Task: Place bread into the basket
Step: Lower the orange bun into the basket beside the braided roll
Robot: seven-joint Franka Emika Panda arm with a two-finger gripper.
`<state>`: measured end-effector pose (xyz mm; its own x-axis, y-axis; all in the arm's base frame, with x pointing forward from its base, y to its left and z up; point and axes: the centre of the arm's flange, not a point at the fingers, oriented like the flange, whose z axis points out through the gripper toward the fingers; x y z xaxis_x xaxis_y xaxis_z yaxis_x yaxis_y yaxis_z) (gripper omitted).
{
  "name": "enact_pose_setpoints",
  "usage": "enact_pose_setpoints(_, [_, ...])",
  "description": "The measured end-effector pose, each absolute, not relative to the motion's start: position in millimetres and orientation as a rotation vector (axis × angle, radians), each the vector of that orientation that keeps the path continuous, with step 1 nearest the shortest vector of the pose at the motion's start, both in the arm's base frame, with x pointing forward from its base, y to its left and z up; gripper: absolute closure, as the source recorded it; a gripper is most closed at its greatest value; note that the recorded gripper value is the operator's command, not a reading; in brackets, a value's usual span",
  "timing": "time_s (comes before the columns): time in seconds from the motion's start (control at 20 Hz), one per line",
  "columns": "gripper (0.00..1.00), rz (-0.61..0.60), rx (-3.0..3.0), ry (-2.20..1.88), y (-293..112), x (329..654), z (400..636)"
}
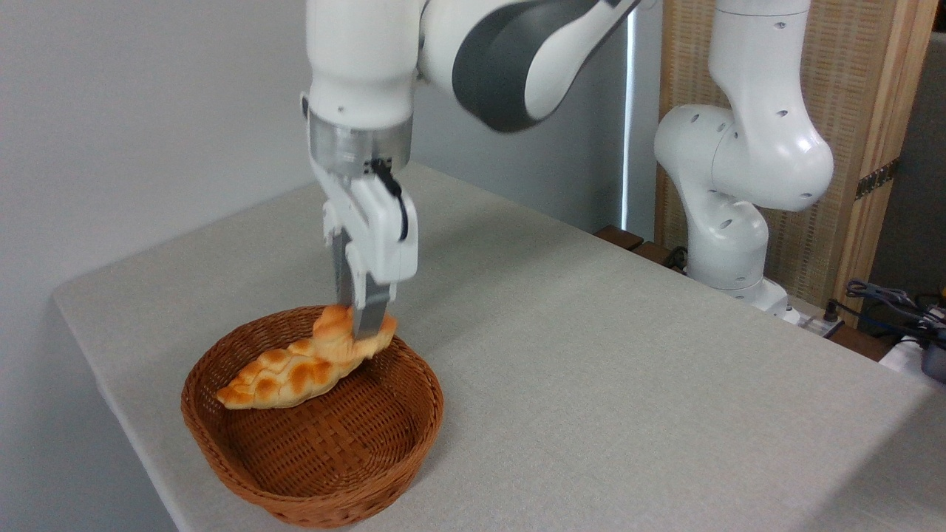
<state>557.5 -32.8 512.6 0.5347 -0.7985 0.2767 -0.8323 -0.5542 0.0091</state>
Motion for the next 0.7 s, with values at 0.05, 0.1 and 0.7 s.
enact_pose_setpoints(0.05, [0.59,0.368,2.634,-1.398,-31,561,508])
enact_pose_setpoints(0.1, [0.57,0.377,2.646,-1.387,-27,567,499])
enact_pose_setpoints(0.7, [0.27,0.392,2.686,-1.352,-19,596,456])
